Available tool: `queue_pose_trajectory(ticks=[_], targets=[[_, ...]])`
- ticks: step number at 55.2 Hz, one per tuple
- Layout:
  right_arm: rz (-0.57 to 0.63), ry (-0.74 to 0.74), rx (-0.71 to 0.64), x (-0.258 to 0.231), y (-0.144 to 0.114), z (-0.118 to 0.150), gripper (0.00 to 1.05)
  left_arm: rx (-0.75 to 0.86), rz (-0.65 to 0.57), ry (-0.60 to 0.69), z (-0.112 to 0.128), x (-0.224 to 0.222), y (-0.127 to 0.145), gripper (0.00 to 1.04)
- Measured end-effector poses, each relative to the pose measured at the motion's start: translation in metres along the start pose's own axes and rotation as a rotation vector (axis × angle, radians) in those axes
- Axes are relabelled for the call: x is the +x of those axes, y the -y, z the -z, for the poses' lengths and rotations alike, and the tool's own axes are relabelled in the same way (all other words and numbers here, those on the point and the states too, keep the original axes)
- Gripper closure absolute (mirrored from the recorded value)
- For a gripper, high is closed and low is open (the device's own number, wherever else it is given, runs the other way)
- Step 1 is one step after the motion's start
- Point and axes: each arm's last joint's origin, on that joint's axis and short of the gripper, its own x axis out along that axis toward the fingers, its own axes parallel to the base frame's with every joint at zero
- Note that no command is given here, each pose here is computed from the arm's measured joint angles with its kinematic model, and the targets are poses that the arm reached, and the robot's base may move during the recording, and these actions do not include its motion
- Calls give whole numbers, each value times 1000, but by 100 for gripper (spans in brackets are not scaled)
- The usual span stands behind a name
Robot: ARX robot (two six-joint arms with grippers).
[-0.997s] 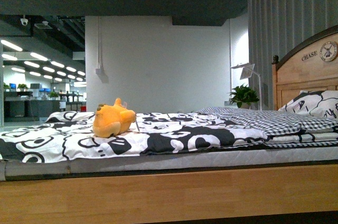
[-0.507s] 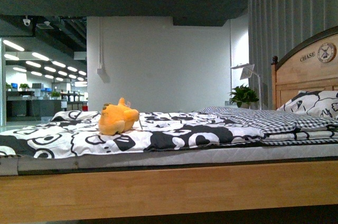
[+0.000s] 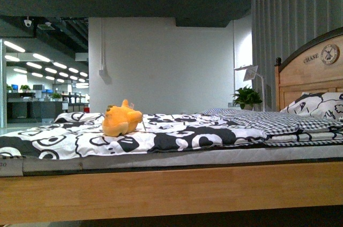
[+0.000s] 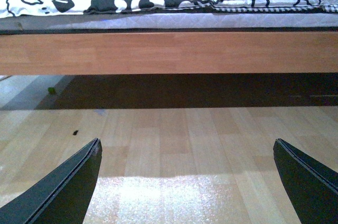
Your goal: Put away toys
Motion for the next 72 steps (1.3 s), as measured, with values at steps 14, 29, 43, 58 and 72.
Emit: queue_pose_trajectory(ticks=[14,29,43,58,72], targets=[[0,0,0,0,0,0,7,0,0,0,0,0,0,6],[0,0,0,0,0,0,7,0,0,0,0,0,0,6],[0,0,0,0,0,0,7,0,0,0,0,0,0,6],[0,0,0,0,0,0,7,0,0,0,0,0,0,6],[0,0,0,0,0,0,7,0,0,0,0,0,0,6]])
